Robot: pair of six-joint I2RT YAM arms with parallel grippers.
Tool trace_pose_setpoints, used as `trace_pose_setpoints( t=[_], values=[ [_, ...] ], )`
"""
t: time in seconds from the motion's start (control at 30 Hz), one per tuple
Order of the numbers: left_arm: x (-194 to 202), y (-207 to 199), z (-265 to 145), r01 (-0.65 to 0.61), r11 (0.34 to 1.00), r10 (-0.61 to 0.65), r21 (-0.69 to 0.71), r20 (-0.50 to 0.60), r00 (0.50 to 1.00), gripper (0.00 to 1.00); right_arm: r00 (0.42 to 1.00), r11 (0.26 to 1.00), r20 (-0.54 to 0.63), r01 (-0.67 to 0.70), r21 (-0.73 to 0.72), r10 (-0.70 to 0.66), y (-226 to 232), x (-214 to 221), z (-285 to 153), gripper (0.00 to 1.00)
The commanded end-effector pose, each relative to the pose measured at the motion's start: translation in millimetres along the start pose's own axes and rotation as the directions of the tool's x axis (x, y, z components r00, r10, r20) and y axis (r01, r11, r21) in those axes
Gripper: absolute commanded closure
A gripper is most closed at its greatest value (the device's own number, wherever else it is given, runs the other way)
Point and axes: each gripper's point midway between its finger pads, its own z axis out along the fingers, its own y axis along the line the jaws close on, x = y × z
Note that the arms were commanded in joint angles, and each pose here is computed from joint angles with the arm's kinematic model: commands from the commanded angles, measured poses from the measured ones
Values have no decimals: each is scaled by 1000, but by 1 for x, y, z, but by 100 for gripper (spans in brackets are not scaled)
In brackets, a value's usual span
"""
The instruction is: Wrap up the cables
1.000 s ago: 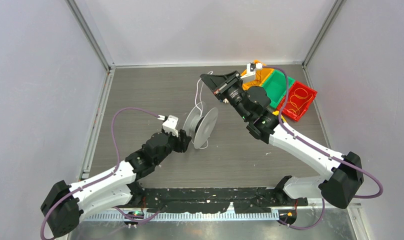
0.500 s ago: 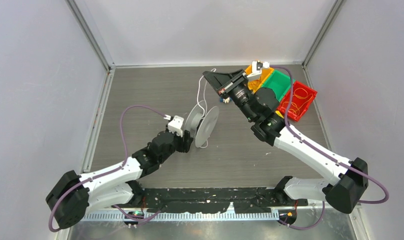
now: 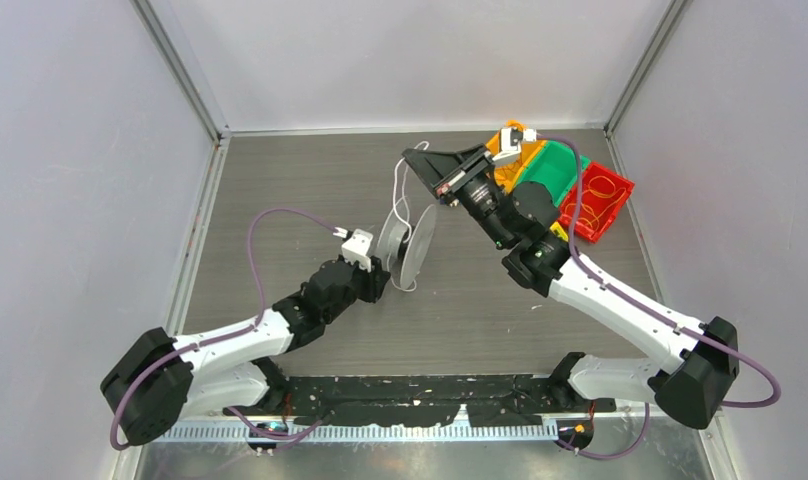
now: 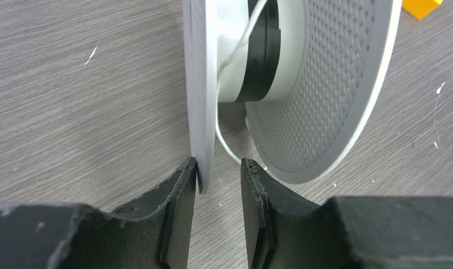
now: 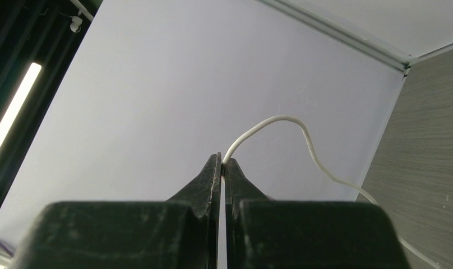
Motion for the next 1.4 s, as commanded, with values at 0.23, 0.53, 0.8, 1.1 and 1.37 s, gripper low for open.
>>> trace_pose_setpoints(
  t=[0.23,0.53,0.8,1.1,1.37],
  values=[
    [-33,-17,-6,61,996,-68,63,107,992,59,998,987,-41,44,-155,-50,78,35,-20,95],
    [-36,-8,1,39,999,-39,-1,117,992,49,985,980,66,166,-112,-159,81,9,-14,95],
    [-69,0,28,-23,995,40,-98,177,983,32,960,963,125,261,-63,-252,71,-22,-18,94],
    [-95,-2,97,-60,994,72,-96,135,988,45,942,950,159,307,-47,-297,61,-43,-41,95],
    [-94,2,119,-90,992,100,-91,117,988,79,913,931,206,365,-26,-352,61,-62,-54,95]
  ],
)
